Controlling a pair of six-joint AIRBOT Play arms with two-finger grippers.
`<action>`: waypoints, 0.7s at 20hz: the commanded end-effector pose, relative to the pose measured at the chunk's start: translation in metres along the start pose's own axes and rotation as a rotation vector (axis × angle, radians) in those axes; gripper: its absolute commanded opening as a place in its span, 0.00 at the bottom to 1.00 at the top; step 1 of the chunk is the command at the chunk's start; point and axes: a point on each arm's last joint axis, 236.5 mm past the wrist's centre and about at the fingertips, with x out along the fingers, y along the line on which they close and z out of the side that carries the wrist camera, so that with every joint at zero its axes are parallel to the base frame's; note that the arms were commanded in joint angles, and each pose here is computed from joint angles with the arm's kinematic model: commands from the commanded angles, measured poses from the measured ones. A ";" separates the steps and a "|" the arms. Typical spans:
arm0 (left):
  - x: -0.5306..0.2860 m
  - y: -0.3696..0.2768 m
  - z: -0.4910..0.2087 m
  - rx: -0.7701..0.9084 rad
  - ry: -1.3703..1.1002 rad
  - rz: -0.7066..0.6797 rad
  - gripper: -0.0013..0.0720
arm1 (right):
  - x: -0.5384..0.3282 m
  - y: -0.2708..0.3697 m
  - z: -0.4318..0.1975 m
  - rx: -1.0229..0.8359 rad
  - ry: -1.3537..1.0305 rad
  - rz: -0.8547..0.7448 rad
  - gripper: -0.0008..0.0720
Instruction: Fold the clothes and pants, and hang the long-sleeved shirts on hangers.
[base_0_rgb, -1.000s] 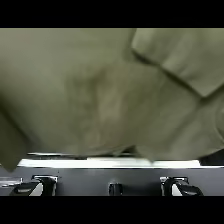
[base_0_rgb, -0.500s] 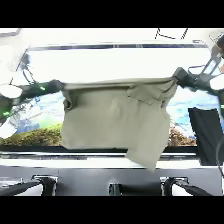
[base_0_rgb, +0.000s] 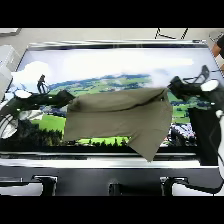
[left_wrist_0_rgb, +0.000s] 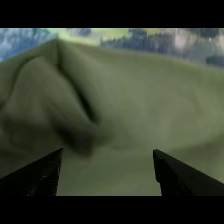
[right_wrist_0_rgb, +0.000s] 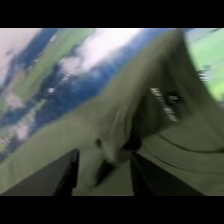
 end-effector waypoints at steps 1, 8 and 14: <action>-0.057 0.066 -0.069 -0.136 0.325 0.132 0.85 | -0.054 -0.085 -0.023 -0.036 0.226 -0.160 0.58; -0.054 0.100 -0.171 -0.325 0.467 0.103 0.67 | -0.083 -0.168 -0.123 0.070 0.595 -0.288 0.62; -0.023 0.093 -0.190 -0.292 0.487 0.112 0.51 | -0.079 -0.160 -0.126 0.092 0.598 -0.247 0.62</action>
